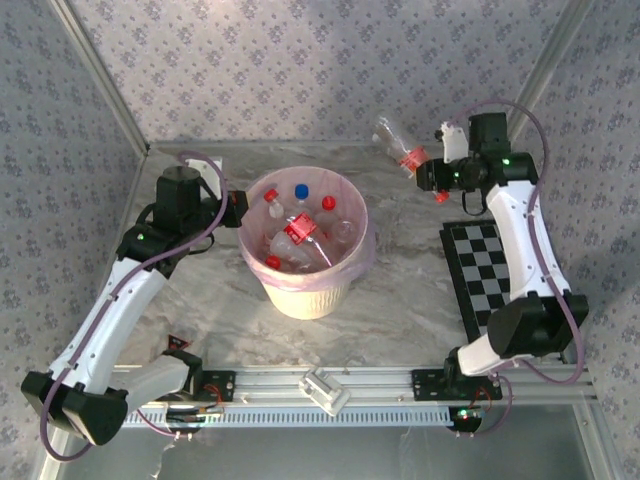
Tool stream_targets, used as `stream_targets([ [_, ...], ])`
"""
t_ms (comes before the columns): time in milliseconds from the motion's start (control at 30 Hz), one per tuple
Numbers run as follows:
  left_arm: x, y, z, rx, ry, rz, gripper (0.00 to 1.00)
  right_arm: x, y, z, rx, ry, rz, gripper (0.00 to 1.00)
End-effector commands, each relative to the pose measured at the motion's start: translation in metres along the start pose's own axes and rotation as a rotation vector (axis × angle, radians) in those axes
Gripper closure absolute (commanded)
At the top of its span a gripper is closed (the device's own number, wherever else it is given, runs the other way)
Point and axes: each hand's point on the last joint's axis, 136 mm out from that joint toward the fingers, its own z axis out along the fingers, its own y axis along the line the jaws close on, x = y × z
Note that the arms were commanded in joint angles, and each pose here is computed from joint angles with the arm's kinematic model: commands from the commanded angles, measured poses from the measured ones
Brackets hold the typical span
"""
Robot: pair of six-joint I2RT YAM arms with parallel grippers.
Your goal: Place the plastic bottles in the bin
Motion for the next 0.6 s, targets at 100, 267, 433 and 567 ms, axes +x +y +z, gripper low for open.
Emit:
stream_targets([
  [100,0.002,-0.008,0.004,0.045,0.024,-0.006,1.00,0.008,0.020,-0.023,-0.034,-0.013,0.031,0.83],
  [267,0.001,-0.008,0.006,0.049,0.014,-0.020,1.00,-0.003,0.069,-0.061,-0.149,-0.114,-0.022,0.83],
  [433,-0.007,-0.006,0.012,0.034,-0.018,-0.053,1.00,0.003,0.133,-0.088,-0.279,-0.107,-0.077,0.84],
  [567,-0.014,-0.008,0.015,0.007,-0.048,-0.057,1.00,0.014,0.174,-0.092,-0.342,-0.047,-0.081,0.85],
])
